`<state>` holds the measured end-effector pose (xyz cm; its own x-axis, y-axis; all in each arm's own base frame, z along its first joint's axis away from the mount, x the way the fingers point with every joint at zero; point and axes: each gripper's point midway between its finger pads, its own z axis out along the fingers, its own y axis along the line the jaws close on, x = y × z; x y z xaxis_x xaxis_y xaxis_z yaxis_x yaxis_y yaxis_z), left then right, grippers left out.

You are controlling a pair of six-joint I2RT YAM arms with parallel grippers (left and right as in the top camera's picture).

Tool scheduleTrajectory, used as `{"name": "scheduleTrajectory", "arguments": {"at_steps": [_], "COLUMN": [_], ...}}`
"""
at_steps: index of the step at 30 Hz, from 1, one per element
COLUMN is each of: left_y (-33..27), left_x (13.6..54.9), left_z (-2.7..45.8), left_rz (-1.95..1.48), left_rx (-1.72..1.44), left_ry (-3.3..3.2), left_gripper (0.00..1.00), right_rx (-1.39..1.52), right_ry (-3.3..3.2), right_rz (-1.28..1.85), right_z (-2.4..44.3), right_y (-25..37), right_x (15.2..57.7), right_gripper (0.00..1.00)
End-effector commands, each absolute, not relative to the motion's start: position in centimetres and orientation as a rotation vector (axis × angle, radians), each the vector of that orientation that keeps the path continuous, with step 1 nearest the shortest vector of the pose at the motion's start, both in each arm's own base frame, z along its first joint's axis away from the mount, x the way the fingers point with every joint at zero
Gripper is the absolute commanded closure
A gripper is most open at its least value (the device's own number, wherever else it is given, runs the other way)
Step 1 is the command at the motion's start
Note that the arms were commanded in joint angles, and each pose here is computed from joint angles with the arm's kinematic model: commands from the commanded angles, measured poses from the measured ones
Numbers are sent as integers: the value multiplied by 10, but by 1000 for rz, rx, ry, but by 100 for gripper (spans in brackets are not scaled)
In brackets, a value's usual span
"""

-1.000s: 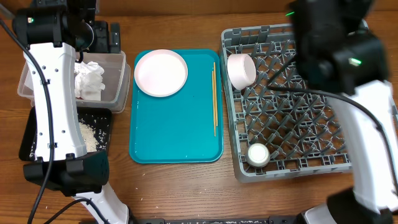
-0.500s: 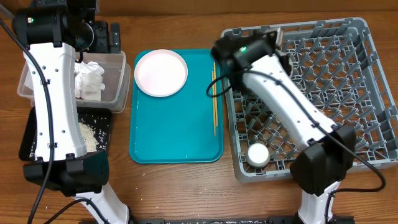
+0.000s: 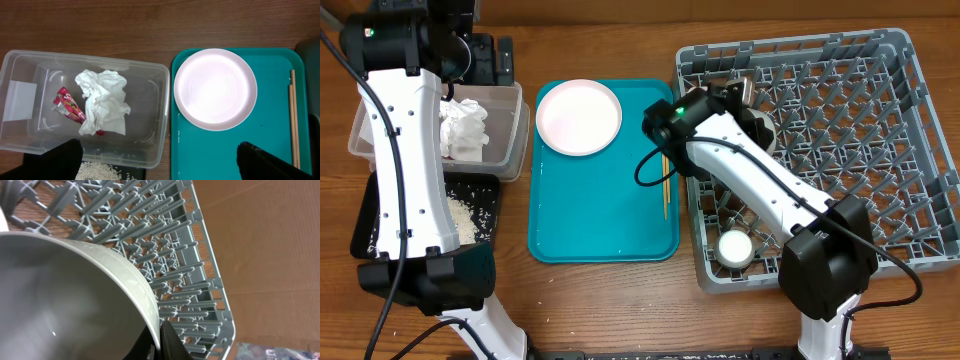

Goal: Sort waste into correct bins and load items into the dishwasher
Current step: 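Lower the white bowl into the rack beside the pink bowl and release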

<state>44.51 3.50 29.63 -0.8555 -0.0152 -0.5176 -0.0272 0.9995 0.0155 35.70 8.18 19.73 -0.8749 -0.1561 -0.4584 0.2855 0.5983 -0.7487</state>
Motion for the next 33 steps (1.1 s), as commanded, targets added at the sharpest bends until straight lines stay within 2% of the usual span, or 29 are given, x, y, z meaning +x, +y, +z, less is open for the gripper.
{"name": "scheduleTrajectory", "arguments": {"at_steps": [1, 5, 16, 33], "left_y": [34, 34, 34, 34], "left_x": [449, 449, 449, 449], "left_z": [299, 299, 299, 299], "left_rz": [36, 36, 36, 36], "left_rx": [-41, -41, -41, -41], "left_ry": [2585, 2585, 2585, 2585], "left_gripper": [0, 0, 0, 0], "right_rx": [142, 121, 97, 230], "right_ry": [2311, 2247, 1818, 2083], "right_rz": [-1224, -1280, -1345, -1232], "right_z": [197, 198, 256, 199], "right_y": [78, 72, 72, 77], "right_x": [356, 356, 385, 355], "right_gripper": [96, 96, 96, 96]}}
